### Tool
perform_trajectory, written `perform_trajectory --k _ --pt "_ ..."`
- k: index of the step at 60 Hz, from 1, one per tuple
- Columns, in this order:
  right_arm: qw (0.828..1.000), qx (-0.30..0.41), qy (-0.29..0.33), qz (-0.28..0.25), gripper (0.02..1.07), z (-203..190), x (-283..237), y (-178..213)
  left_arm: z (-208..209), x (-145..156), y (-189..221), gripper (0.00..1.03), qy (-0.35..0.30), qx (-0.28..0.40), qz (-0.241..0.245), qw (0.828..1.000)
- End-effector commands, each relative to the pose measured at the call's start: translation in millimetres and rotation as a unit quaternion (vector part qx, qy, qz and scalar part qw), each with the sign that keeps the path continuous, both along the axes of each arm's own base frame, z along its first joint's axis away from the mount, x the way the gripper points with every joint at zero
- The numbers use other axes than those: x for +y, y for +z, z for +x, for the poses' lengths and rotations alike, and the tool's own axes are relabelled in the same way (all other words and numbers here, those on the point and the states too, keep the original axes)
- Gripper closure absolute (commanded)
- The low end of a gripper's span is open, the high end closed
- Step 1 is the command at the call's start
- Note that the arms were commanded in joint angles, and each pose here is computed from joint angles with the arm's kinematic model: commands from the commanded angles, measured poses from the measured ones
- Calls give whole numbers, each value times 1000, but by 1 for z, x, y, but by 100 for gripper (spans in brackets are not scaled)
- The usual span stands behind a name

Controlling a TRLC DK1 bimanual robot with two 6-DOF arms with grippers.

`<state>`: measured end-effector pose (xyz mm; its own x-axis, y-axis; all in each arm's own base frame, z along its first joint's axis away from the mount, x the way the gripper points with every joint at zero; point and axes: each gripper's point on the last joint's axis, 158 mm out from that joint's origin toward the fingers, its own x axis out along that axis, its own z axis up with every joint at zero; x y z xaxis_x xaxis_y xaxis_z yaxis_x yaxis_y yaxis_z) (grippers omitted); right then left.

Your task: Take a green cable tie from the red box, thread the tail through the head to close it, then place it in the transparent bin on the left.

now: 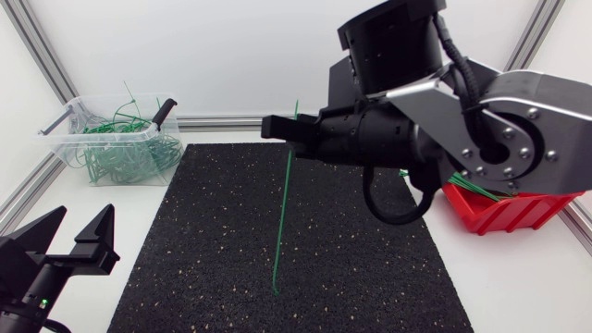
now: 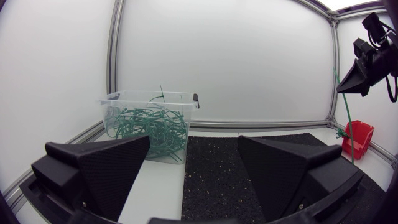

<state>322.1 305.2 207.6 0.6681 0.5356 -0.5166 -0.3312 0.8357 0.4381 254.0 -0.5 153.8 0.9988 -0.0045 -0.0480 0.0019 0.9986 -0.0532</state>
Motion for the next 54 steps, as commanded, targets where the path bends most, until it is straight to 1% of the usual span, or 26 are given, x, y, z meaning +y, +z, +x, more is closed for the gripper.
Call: perform_trajectory --k 1,9,24,33,42,49,54 --pt "999 27 -13 21 101 4 18 -10 0 -3 -25 5 -6 32 -5 999" --pt "999 26 -17 41 101 12 31 -15 0 -3 -25 5 -6 33 -5 999" --pt "992 12 -28 120 101 26 70 -7 1 -4 -28 5 -7 38 -5 999" --pt "988 21 -50 145 101 39 82 -22 1 -4 -29 5 -8 41 -5 999" --pt "987 39 -69 138 101 41 80 -62 1 -4 -30 5 -9 43 -5 999" --pt "989 44 -75 117 101 31 64 -84 1 -4 -30 5 -9 43 -5 999" --pt "993 34 -73 90 101 23 49 -101 1 -5 -30 5 -10 43 -5 999"
